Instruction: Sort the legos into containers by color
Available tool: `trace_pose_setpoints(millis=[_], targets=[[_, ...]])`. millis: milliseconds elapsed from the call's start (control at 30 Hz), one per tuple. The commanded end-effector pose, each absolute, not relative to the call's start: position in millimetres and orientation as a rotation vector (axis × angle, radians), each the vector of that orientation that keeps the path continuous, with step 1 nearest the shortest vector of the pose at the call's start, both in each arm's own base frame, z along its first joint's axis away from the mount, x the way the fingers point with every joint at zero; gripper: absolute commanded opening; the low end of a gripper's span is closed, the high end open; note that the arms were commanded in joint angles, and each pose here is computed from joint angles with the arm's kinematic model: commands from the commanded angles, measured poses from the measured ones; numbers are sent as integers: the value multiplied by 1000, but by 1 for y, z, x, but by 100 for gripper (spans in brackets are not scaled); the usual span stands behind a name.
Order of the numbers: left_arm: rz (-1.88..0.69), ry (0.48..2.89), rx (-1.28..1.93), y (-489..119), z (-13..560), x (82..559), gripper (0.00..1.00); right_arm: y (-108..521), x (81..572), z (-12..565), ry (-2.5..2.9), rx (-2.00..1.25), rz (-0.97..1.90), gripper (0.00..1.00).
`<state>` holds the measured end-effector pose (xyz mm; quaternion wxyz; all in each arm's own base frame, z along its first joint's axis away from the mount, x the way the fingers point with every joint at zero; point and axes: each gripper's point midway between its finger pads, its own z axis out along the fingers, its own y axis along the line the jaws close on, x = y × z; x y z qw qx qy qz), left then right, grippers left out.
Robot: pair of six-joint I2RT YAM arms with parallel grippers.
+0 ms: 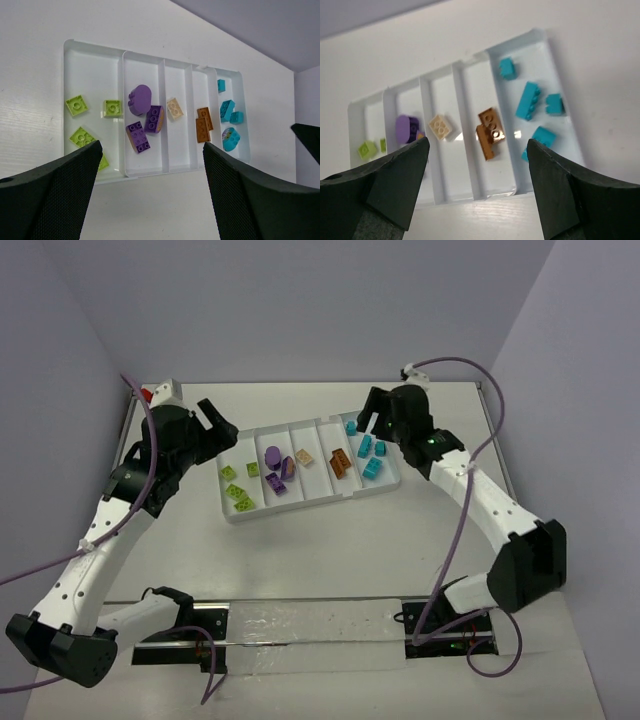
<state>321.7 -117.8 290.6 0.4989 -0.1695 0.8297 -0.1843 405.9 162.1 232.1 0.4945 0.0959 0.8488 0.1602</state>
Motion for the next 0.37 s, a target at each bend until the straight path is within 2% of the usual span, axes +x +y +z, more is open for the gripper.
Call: trace_pose_setpoints(millis=[0, 333], targets=[[-483, 1918, -383, -117, 327, 318, 89, 111, 389, 248, 1987, 376, 192, 86], [-542, 1892, -380, -124, 335, 319, 89, 84, 364, 233, 1984, 431, 114, 84]])
